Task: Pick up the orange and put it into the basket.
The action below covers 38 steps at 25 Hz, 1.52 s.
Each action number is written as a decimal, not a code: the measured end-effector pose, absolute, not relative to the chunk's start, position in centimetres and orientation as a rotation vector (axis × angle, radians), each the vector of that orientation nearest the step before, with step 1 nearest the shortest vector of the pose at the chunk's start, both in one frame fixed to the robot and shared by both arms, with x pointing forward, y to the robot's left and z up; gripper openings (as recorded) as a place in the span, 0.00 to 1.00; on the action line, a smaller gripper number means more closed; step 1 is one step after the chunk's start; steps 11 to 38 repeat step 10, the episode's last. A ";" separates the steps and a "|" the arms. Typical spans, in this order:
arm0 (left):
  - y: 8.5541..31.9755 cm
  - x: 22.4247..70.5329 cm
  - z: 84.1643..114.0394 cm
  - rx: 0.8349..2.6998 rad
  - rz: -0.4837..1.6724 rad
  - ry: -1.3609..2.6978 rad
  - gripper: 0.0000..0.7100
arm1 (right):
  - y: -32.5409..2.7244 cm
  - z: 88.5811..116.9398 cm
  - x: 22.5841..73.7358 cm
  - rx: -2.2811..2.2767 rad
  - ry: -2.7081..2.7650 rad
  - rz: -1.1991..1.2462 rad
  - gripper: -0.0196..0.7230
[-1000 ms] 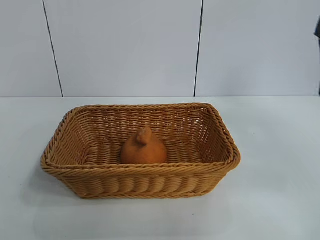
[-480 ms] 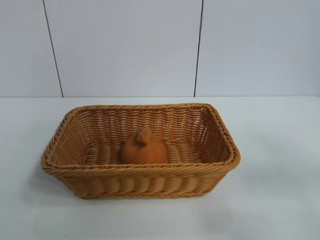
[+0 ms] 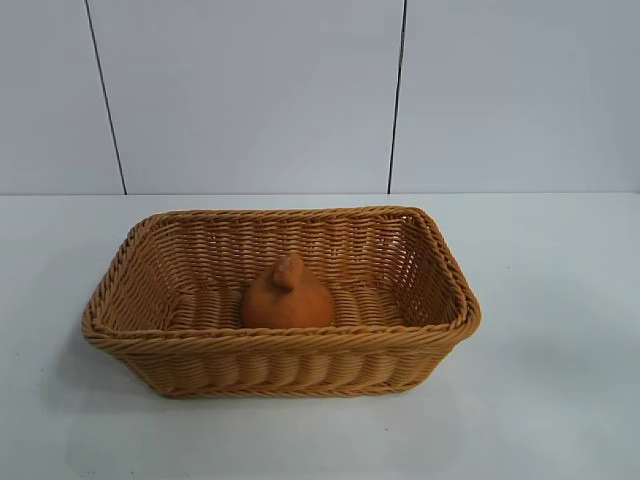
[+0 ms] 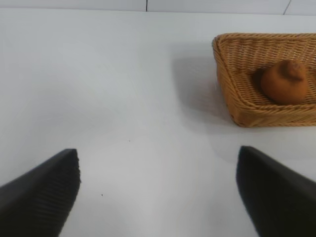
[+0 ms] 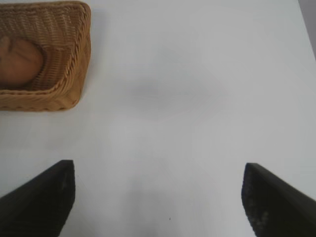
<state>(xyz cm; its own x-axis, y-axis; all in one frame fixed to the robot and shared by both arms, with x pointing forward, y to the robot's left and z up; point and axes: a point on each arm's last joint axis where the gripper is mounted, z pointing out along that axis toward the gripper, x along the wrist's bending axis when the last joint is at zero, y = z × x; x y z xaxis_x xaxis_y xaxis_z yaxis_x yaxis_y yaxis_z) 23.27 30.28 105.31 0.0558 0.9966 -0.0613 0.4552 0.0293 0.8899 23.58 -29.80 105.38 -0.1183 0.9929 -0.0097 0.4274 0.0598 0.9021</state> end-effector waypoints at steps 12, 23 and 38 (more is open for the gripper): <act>30.3 23.3 105.3 1.540 0.861 1.512 0.87 | -29.8 105.4 23.4 1.441 1.633 1.026 0.88; 30.3 23.3 105.3 1.540 0.861 1.512 0.87 | -29.8 105.4 23.4 1.441 1.633 1.026 0.88; 30.3 23.3 105.3 1.540 0.861 1.512 0.87 | -29.8 105.4 23.4 1.441 1.633 1.026 0.88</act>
